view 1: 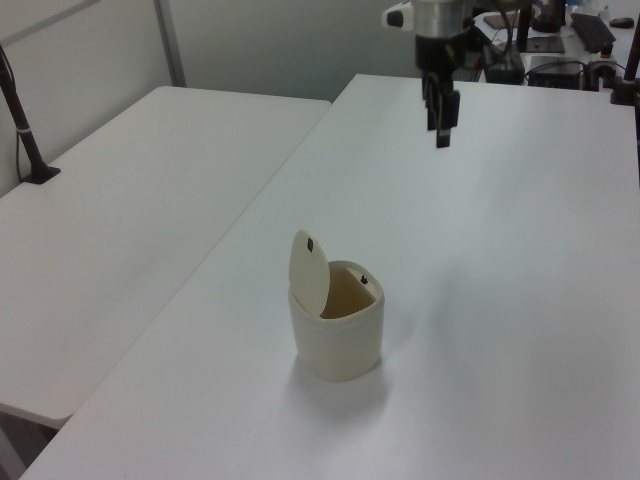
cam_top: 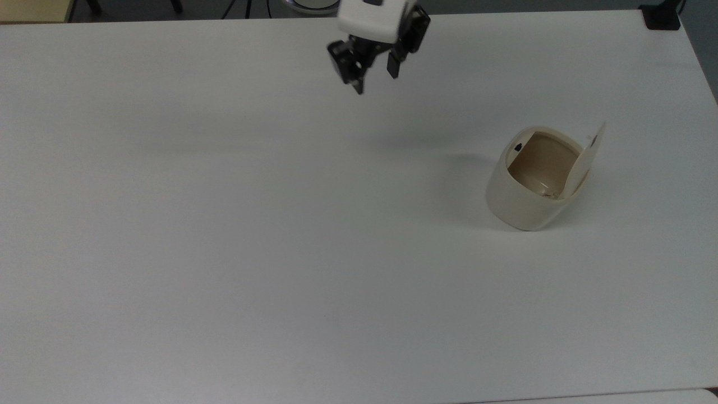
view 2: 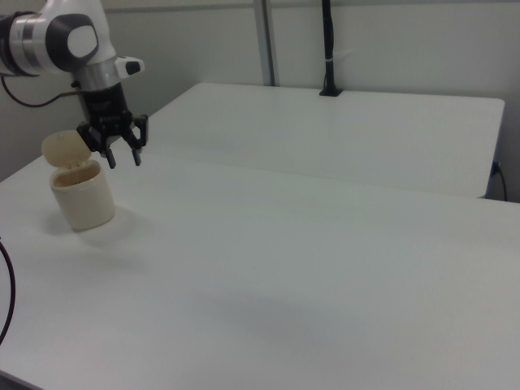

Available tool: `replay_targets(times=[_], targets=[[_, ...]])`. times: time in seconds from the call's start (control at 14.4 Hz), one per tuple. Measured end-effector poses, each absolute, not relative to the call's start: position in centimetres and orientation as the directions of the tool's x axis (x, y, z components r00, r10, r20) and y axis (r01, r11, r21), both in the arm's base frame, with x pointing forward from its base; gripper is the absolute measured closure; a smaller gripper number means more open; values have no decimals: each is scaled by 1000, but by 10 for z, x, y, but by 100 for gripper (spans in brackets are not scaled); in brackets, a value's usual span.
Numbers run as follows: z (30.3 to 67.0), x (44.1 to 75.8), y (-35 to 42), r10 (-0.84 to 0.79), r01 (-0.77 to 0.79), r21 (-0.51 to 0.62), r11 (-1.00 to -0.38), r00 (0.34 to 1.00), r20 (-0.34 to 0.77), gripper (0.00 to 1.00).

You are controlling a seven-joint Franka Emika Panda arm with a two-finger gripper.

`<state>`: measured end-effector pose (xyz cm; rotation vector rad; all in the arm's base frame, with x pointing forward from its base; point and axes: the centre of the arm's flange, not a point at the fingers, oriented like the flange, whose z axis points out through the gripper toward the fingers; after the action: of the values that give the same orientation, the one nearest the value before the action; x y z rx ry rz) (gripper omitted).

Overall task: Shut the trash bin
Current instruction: 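Move the gripper over to the open lid of the cream bin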

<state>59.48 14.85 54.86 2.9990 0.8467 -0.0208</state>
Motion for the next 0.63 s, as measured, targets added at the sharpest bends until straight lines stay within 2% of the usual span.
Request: replay_targets(times=[0.14,0.28,0.35,0.42,0.63], targets=[[542,601,171,549,548,30,-836,836,24,64],[543,604,192,567,567,26,-823,821,69,69],[548,604,203,578,579,25,-815,811,90,78],[555,602,219,593,595,26,-803,796,119,81],[569,605,257,606,614,40,-788,763,226,85]])
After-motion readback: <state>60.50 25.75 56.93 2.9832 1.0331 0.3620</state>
